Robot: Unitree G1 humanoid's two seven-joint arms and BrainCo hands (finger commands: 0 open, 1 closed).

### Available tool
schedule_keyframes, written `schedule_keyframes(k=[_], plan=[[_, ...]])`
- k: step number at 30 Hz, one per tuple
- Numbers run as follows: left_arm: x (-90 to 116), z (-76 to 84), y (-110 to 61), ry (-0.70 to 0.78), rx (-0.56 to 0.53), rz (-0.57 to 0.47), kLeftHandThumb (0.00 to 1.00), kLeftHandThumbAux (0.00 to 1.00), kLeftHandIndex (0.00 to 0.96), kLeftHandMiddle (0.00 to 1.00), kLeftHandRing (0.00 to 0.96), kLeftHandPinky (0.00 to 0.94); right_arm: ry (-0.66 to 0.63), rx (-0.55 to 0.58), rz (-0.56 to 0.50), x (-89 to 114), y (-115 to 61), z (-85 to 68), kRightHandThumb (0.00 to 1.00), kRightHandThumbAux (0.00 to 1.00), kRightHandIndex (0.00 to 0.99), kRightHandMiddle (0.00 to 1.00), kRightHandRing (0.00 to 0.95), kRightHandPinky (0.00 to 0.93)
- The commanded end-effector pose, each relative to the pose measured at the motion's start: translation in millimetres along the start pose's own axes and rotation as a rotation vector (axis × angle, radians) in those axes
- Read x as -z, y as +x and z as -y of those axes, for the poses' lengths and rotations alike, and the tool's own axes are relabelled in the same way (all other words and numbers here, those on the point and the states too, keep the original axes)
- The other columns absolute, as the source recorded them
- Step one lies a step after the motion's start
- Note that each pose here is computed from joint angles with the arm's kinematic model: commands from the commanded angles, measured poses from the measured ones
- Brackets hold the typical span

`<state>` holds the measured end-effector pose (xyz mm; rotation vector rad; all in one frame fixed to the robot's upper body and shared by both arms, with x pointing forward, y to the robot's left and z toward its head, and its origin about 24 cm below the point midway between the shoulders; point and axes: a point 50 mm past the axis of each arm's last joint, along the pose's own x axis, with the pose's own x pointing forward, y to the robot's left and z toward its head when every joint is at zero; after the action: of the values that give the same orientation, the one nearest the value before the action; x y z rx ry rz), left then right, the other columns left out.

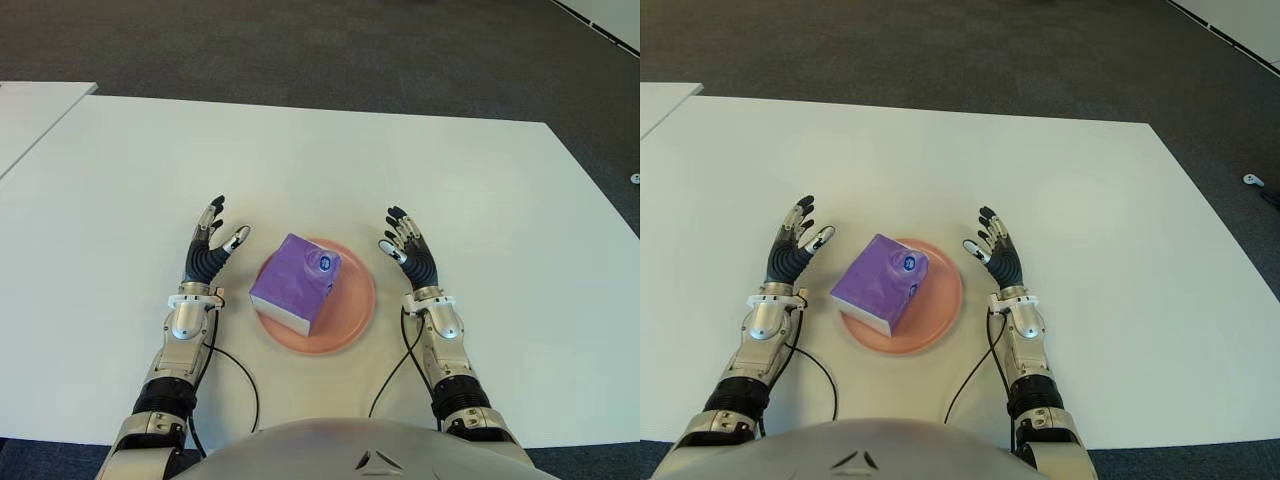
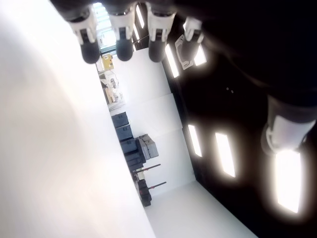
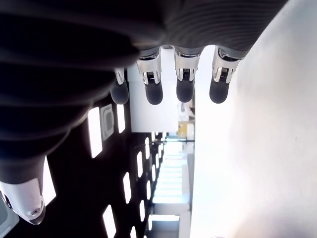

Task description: Put the tissue paper into the plate.

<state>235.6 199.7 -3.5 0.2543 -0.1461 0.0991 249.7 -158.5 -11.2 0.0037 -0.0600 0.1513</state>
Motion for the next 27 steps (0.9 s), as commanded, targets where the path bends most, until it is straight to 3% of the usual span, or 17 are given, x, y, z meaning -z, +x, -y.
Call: schedule_keyframes(k=[1,15,27], plan=[[10,10.9,-13.1,-0.058,0.027,-0.055,0.0,0.449,0.0,0.0,0.0,0.0,0.071,0.056,-0.341,58,-52.7,-1.5,0.0,0.579,0.0,0.0,0.0,0.0],[8,19.6,-21.2,-0.148,0.056,-0.104,0.0,0.429,0.0,0.0,0.0,0.0,0.074,0.108,-0.326,57,-53.3,0.3,0.0,0.621,0.0,0.0,0.0,0.0],[6,22.7,-24.3,-0.173,0.068,-0.115,0.0,0.443,0.0,0.0,0.0,0.0,0.066,0.218,-0.305,56,-54.2,0.2,0.0,0.647,0.0,0.0,0.0,0.0]])
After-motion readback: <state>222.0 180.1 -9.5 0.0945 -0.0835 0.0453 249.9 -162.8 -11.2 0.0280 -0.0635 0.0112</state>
